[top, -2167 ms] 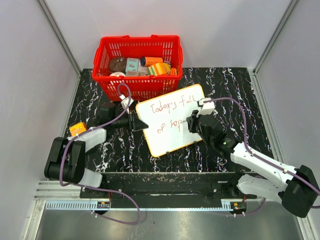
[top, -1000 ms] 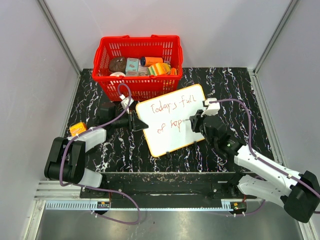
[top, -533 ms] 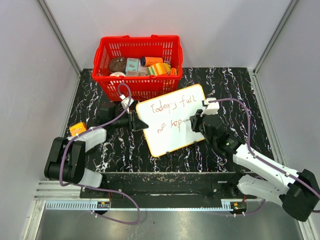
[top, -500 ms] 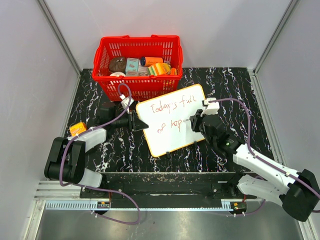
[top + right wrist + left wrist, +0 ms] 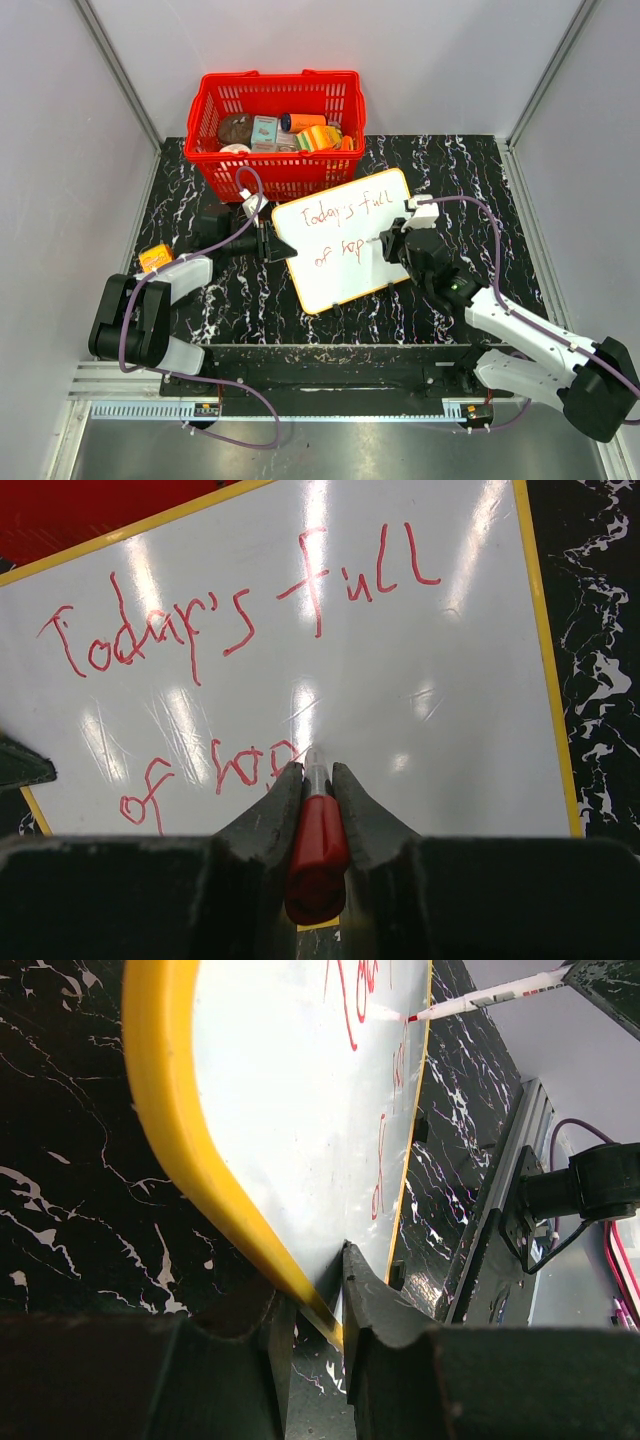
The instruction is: Write a sentence on the whiteboard
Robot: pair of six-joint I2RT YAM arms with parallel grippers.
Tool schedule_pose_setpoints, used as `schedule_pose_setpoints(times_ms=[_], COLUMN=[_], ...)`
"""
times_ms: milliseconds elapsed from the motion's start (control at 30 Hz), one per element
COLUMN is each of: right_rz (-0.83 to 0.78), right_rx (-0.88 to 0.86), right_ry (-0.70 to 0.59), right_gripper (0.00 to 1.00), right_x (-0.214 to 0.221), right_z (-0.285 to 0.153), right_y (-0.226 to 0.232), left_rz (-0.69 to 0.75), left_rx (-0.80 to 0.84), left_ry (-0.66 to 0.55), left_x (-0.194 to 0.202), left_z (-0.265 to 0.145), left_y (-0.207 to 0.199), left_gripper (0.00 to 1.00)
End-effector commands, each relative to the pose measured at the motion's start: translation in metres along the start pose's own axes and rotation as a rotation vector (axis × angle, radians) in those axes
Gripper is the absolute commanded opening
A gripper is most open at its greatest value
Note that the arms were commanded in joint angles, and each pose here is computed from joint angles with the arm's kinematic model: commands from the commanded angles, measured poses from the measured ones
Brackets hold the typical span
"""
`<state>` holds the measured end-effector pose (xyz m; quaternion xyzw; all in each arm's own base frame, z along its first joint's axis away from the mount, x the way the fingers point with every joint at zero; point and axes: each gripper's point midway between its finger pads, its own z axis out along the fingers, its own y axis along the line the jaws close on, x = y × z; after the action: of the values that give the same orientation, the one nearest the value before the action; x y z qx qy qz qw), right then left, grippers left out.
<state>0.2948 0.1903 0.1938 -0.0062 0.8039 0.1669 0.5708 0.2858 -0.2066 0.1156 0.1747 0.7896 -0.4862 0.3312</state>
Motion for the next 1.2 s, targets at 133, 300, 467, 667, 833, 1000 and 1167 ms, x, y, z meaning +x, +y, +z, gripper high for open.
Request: schedule_pose_setpoints(times_ms=[133,300,467,667,833,1000,1167], right_rz=[0.004,0.011,0.016,0.02,0.021,0.027,0.037], right_rx=[0.05,0.066,0.077,0.064,0.043,0.023,0.0], right_ry=[-0.03,-0.038,-0.048,-0.062,-0.062,-0.061,-0.063], right_gripper=[0.0,0.0,0.0,0.0,0.0,0.0,0.0], right_x=[-0.01,-0.014,-0.02,-0.029,-0.031,-0.031,-0.033], right_z=[0.005,0.006,0.008,0.011,0.013,0.013,0.011], right_y=[-0.012,-0.015,-0.016,-0.01,-0.005,-0.001,0.003], left_rz=[0.084,0.083,0.079,0.079,0.08,0.083,0.082], left_rx=[-0.075,-0.077,-0.076,-0.076,-0.074,-0.077,-0.075], left_ry=[0.036,0.037,0.04,0.04,0.039,0.037,0.039], left_x=[0.013,0.014,0.014,0.014,0.013,0.013,0.013], left_z=[0.007,0.007,0.008,0.007,0.007,0.007,0.007], left_y=[0.019,0.02,0.021,0.02,0.02,0.02,0.02], left_gripper=[0.0,0.0,0.0,0.0,0.0,0.0,0.0])
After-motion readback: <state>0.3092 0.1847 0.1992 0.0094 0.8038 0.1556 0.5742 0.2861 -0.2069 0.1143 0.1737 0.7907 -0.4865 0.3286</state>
